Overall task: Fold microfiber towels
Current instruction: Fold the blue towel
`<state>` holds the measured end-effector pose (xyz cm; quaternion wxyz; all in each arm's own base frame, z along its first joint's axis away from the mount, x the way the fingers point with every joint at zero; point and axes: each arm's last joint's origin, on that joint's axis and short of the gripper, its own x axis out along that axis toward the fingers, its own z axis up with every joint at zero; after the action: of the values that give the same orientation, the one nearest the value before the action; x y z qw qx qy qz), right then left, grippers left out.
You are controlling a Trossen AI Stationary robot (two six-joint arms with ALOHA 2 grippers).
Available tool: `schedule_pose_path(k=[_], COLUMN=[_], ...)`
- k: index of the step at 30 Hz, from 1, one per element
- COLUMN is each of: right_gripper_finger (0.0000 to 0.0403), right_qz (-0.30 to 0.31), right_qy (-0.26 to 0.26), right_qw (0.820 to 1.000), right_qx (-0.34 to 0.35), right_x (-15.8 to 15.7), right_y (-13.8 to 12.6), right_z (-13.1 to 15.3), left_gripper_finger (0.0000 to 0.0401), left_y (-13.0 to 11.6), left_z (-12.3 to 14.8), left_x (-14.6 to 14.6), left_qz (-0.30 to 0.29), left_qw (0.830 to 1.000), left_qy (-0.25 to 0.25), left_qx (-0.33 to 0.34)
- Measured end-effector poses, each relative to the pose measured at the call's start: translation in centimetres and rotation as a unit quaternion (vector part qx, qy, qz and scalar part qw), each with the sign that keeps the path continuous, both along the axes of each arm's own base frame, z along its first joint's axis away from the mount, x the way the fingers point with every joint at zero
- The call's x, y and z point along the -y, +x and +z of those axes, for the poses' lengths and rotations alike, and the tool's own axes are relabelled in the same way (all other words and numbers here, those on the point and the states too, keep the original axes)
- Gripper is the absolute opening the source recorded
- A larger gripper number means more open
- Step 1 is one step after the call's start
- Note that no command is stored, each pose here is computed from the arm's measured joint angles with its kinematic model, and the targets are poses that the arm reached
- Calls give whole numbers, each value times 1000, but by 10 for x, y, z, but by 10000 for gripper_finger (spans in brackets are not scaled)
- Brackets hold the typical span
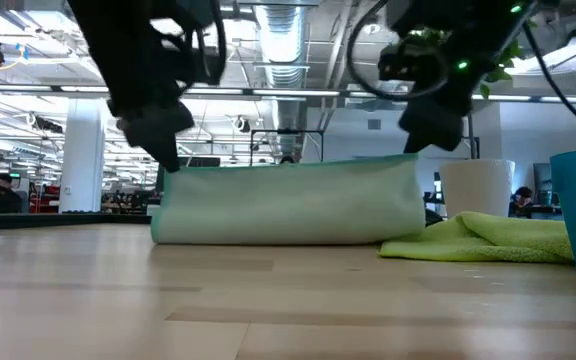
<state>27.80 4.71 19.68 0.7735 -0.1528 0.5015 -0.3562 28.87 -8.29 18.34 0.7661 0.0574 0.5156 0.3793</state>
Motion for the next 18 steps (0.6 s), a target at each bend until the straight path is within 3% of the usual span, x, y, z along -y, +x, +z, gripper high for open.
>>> schedule_pose_path(k=[18], right_gripper_finger=[6], right_qz=[-50], right_qy=[-36], right_qw=[998], right_qx=[-6], right_x=[96], right_y=[15], right_z=[-13], left_gripper_finger=[0], left_y=[11], left_z=[-6], left_x=[-93], left_qz=[93], left_qw=[994], left_qy=[48], left_qx=[-33])
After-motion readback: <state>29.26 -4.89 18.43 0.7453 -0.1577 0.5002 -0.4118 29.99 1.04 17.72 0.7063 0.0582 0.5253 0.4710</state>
